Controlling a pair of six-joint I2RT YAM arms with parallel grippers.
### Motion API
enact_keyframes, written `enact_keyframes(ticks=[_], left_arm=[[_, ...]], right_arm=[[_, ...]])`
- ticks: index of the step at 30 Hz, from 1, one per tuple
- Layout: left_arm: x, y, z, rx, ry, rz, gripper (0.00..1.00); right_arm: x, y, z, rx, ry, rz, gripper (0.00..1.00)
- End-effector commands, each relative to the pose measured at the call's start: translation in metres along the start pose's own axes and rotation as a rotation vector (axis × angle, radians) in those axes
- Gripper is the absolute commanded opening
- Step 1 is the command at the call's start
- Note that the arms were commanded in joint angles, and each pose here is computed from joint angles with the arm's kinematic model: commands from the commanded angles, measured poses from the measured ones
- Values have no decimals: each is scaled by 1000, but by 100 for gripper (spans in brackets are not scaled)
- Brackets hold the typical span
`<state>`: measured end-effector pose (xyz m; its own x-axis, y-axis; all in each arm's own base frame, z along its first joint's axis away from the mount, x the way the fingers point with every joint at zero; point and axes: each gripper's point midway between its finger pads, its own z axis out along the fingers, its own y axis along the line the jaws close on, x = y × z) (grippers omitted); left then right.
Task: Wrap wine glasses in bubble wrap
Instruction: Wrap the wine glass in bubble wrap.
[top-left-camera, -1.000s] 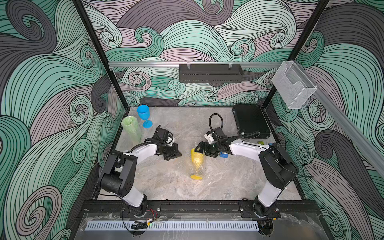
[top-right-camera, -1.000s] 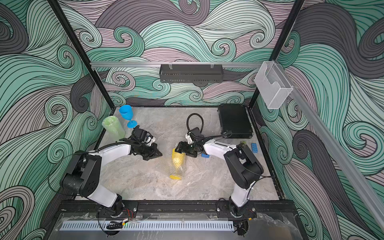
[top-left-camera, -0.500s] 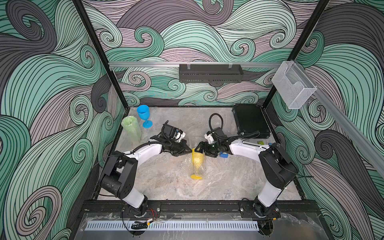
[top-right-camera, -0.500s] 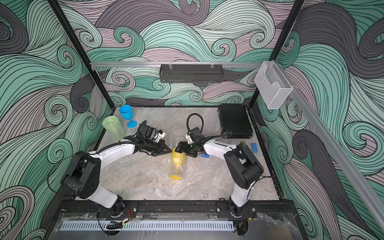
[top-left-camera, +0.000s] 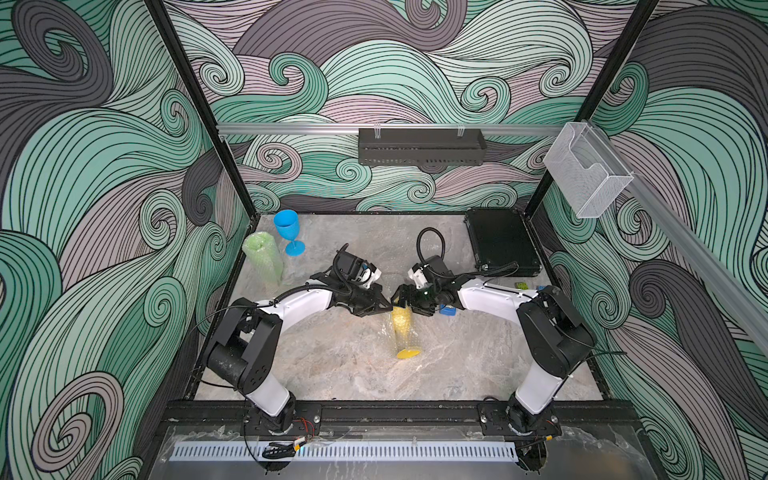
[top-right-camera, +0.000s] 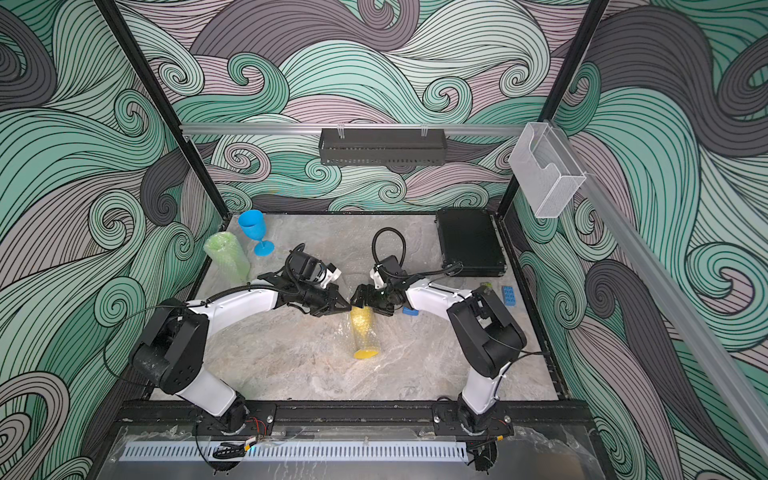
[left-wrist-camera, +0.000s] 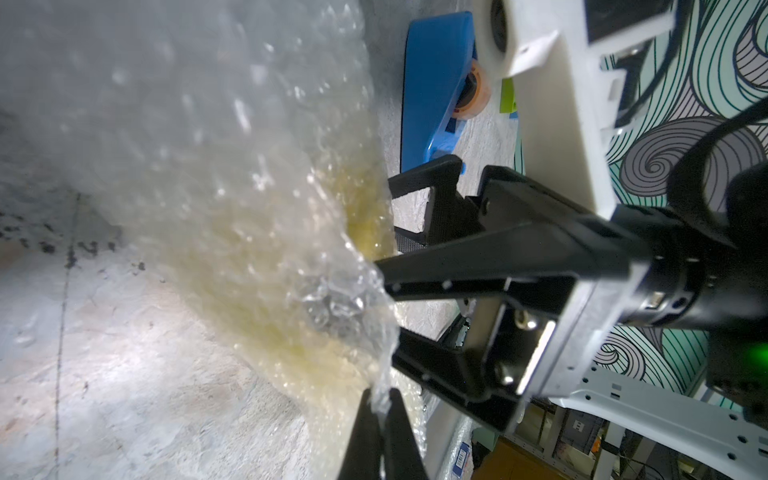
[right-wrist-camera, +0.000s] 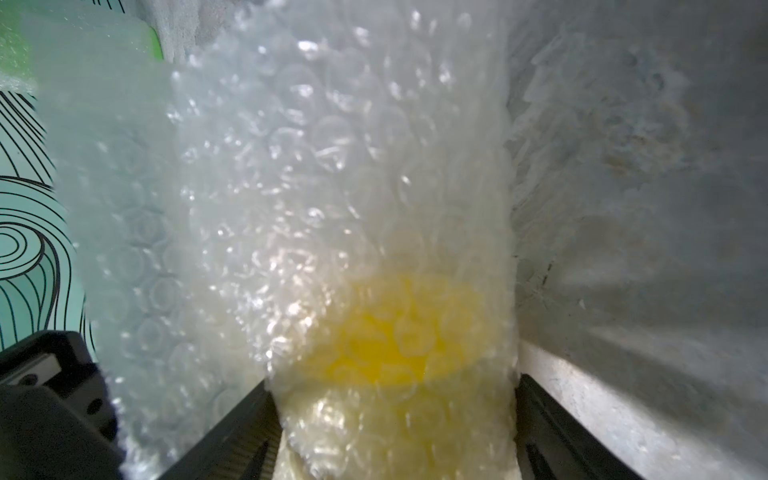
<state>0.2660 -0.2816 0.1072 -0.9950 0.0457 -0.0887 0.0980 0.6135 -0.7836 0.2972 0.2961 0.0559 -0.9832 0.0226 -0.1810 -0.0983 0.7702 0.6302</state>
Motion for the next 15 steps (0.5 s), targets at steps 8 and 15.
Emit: enact_keyframes(ticks=[8, 15], left_arm=[[-6, -15, 12, 40, 45, -17, 3], [-6, -17, 17, 42, 64, -35, 9]], right_arm=[[18, -25, 9, 101, 57, 48, 85], [18, -25, 9, 101, 58, 49, 84]])
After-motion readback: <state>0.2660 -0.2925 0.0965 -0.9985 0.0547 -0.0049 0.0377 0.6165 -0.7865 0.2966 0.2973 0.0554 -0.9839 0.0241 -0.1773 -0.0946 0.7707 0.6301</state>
